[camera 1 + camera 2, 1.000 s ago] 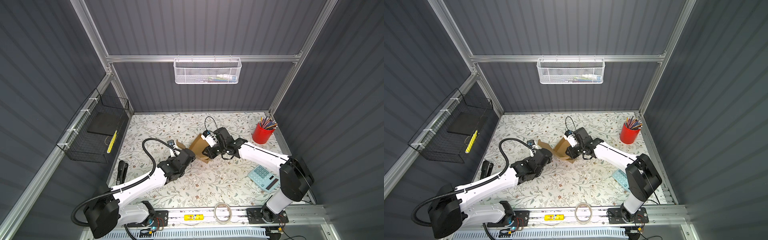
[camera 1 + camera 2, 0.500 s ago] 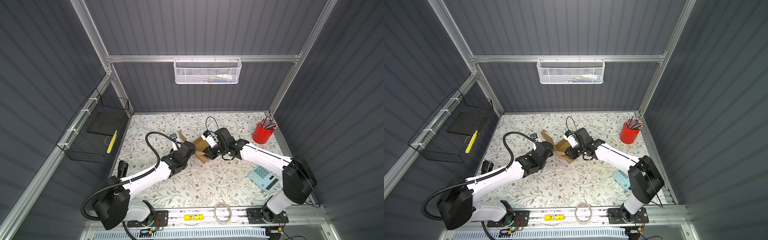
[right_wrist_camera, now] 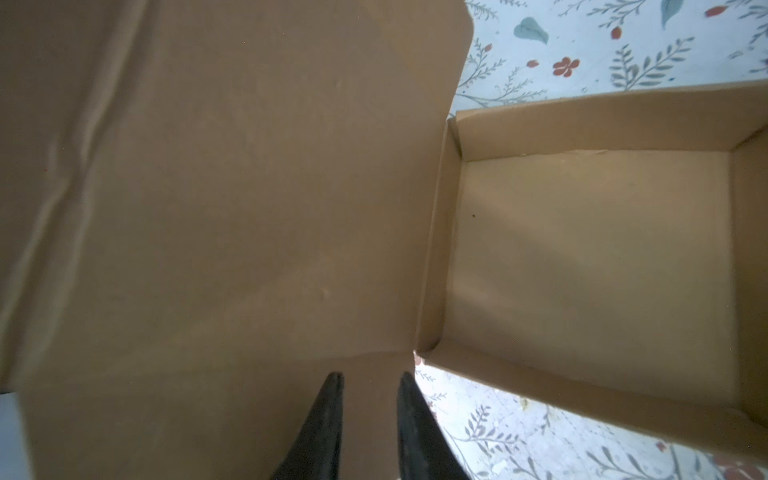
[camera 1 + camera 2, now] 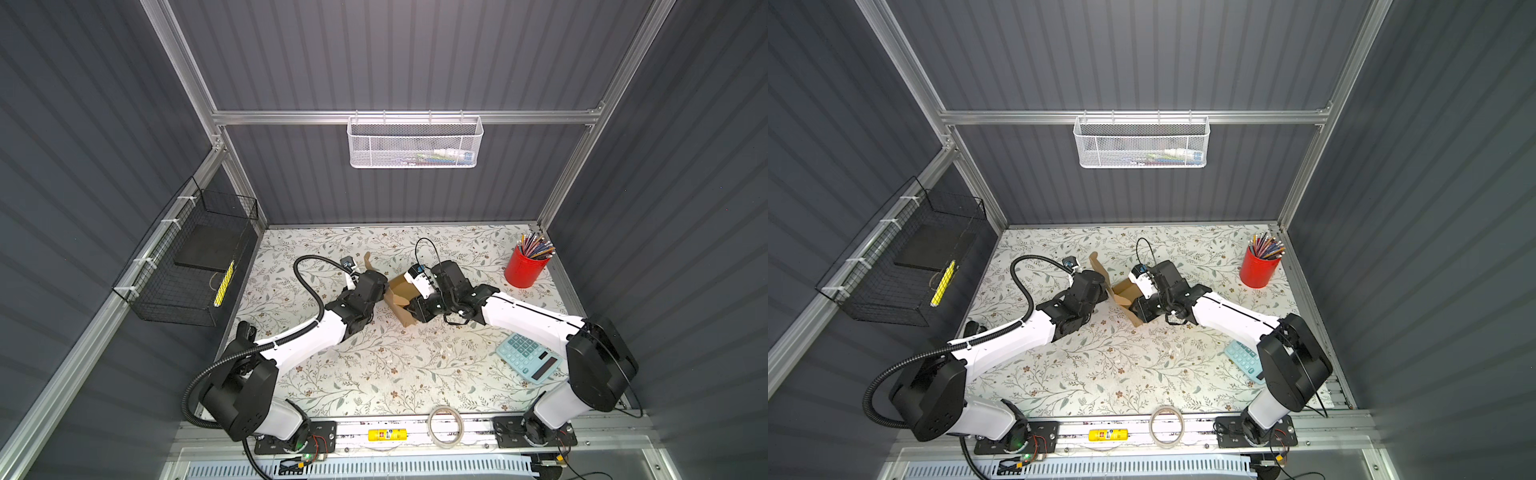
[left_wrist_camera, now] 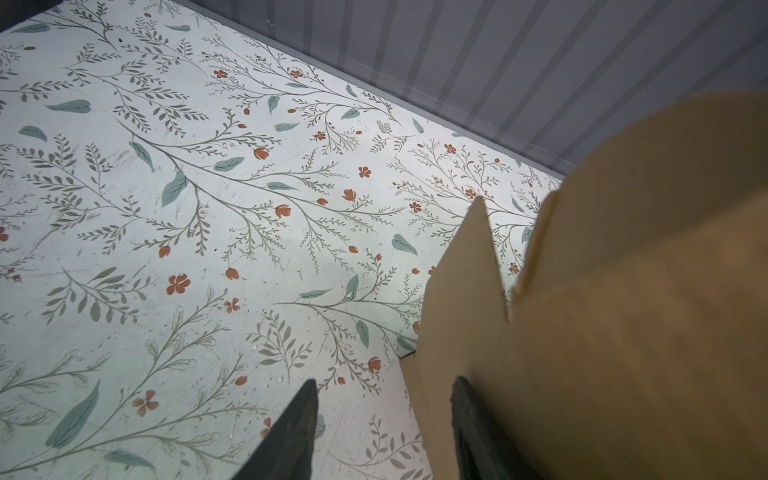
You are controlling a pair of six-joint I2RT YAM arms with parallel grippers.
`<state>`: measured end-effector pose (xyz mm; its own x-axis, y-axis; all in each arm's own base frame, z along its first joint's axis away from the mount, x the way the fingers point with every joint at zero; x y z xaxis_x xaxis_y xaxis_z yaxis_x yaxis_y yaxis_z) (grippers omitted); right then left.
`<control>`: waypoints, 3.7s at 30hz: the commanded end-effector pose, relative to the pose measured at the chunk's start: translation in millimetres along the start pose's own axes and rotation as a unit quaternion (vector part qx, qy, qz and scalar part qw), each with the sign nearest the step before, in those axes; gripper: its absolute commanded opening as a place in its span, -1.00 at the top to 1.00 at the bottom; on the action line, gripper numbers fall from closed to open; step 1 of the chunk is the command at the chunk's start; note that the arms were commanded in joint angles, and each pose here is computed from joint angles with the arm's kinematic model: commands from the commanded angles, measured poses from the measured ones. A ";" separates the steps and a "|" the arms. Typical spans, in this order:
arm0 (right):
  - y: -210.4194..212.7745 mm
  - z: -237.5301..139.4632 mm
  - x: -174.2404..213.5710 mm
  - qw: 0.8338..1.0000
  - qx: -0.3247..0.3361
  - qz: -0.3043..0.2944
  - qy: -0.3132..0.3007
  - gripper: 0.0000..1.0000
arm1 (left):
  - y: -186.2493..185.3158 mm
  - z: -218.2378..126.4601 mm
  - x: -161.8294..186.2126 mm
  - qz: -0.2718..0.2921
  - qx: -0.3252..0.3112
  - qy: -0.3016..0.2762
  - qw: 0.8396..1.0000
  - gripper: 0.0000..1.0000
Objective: Fold the paper box
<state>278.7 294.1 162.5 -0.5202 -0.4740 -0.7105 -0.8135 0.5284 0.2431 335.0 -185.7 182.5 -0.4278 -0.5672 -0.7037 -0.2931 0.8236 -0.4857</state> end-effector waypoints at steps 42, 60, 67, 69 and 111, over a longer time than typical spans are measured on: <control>13.6 29.2 3.4 0.995 -0.011 0.061 -0.079 0.47 | -49.8 69.5 -22.0 -0.017 0.117 0.084 0.989 0.03; 1.4 36.1 -19.7 0.988 0.022 0.075 -0.136 0.48 | -59.3 88.6 -20.9 -0.013 0.148 0.128 0.981 0.07; 0.4 41.7 -27.5 0.985 0.022 0.081 -0.150 0.48 | -61.8 97.3 -25.0 -0.014 0.166 0.154 0.974 0.08; 1.1 44.8 -29.1 0.985 0.021 0.081 -0.152 0.48 | -63.2 99.4 -26.3 -0.012 0.172 0.163 0.971 0.08; -1.4 21.6 -9.0 0.980 0.084 0.062 -0.172 0.46 | -90.7 66.2 -68.8 0.131 0.168 0.218 0.952 0.05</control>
<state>292.5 320.9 154.9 -0.4883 -0.1262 -0.8635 -0.6828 0.6715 0.2880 455.0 -229.5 215.3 -0.7973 -0.2745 -0.5376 0.0945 0.8229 -0.5603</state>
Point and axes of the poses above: each gripper's point midway between its finger pads, its own z axis out along the fingers, its own y axis along the line the jaws close on, x = y × z, the point moved 4 cm from there along -z, back along the fingers, and after that the axes turned 14 degrees about -z, right-handed, at the moved point
